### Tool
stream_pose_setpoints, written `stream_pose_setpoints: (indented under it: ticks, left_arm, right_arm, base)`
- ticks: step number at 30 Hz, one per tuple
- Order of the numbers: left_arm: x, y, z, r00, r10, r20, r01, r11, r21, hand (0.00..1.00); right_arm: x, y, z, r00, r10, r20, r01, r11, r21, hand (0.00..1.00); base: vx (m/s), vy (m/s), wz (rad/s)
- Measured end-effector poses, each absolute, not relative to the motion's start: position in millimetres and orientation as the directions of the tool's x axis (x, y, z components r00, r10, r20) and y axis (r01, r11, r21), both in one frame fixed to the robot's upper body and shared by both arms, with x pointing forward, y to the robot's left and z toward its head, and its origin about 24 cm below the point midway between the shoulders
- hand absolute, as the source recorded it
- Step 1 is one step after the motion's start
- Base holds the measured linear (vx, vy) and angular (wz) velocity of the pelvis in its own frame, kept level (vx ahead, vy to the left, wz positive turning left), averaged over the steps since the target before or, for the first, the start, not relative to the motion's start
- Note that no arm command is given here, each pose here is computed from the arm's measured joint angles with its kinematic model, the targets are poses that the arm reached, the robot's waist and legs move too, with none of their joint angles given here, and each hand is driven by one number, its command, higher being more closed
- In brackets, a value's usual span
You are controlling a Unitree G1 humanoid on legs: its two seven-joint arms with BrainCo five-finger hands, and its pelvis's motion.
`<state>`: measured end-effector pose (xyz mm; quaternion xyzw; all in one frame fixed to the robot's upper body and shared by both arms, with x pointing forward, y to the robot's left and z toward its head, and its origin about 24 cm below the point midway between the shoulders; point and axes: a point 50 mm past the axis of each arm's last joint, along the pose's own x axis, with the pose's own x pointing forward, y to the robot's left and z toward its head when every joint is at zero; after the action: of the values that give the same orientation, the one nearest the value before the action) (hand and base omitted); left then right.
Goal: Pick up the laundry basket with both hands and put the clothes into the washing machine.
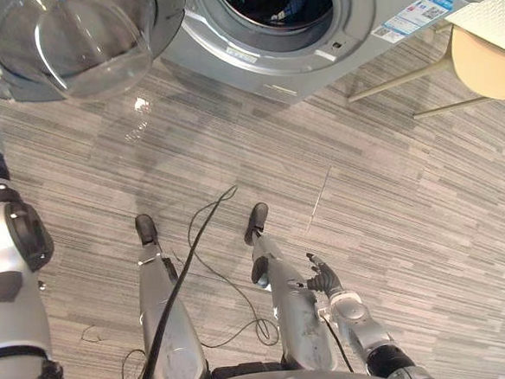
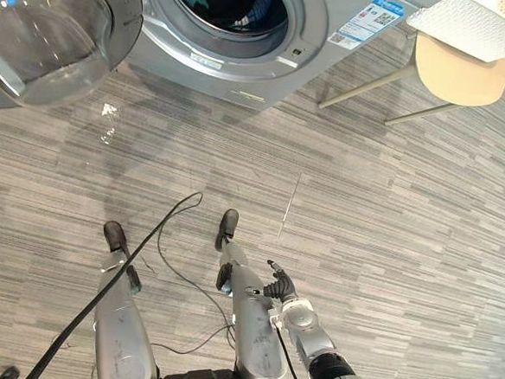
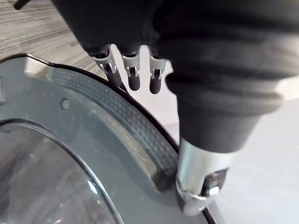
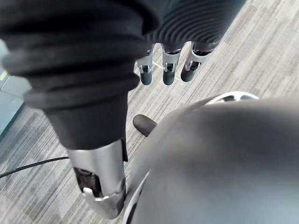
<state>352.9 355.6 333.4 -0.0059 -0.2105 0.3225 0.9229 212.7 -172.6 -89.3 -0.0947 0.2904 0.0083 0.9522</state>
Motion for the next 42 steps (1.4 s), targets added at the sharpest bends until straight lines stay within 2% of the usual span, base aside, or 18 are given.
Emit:
stream_pose_setpoints:
  ticks: [5, 13, 19, 24, 26, 30, 32, 36, 39, 42]
  left_arm:
    - [349, 371, 310, 0.737, 0.602, 0.307, -0.585, 0.796, -0.158, 0.00]
    - [352, 374, 247, 0.827, 0.540, 0.155, -0.560, 0.816, 0.142, 0.00]
    - [349, 369, 187, 0.882, 0.472, -0.009, -0.441, 0.831, 0.339, 0.00]
    - [344, 325, 84, 0.880, 0.371, -0.296, -0.218, 0.869, 0.444, 0.00]
    - [350, 299, 70, 0.895, 0.294, -0.337, -0.104, 0.870, 0.483, 0.00]
    - [369, 228, 94, 0.979, -0.001, -0.203, 0.111, 0.838, 0.534, 0.00]
    - [363, 212, 92, 0.969, -0.109, -0.223, 0.223, 0.779, 0.586, 0.00]
    - [327, 170, 101, 0.898, -0.422, -0.124, 0.425, 0.759, 0.493, 0.00]
    - [300, 153, 94, 0.851, -0.518, -0.081, 0.502, 0.759, 0.414, 0.00]
    - [280, 150, 77, 0.822, -0.557, -0.120, 0.559, 0.747, 0.360, 0.00]
  right_arm:
    - [212, -172, -90, 0.830, -0.036, -0.557, -0.072, 0.983, -0.170, 0.00]
    - [214, -156, -87, 0.837, 0.024, -0.546, -0.127, 0.980, -0.151, 0.00]
    - [211, -153, -91, 0.818, 0.056, -0.573, -0.162, 0.977, -0.136, 0.00]
    - [193, -168, -110, 0.749, 0.009, -0.663, -0.186, 0.963, -0.197, 0.00]
    - [191, -175, -114, 0.732, -0.010, -0.681, -0.174, 0.964, -0.202, 0.00]
    - [187, -178, -120, 0.700, -0.024, -0.714, -0.199, 0.953, -0.227, 0.00]
    - [185, -178, -123, 0.687, -0.019, -0.726, -0.207, 0.953, -0.222, 0.00]
    - [175, -182, -130, 0.647, -0.015, -0.763, -0.252, 0.939, -0.232, 0.00]
    - [170, -185, -134, 0.624, -0.023, -0.781, -0.262, 0.936, -0.237, 0.00]
    - [166, -191, -135, 0.611, -0.037, -0.791, -0.262, 0.933, -0.246, 0.00]
  base:
    - [0.05, 0.029, 0.01]
    - [0.03, 0.019, -0.02]
    - [0.03, 0.000, -0.05]
    - [0.08, 0.017, -0.07]
    - [0.03, 0.028, 0.15]
    - [0.00, 0.043, 0.08]
    - [0.02, 0.078, -0.08]
    - [0.04, 0.035, -0.09]
    - [0.06, 0.024, -0.07]
    - [0.03, 0.024, -0.10]
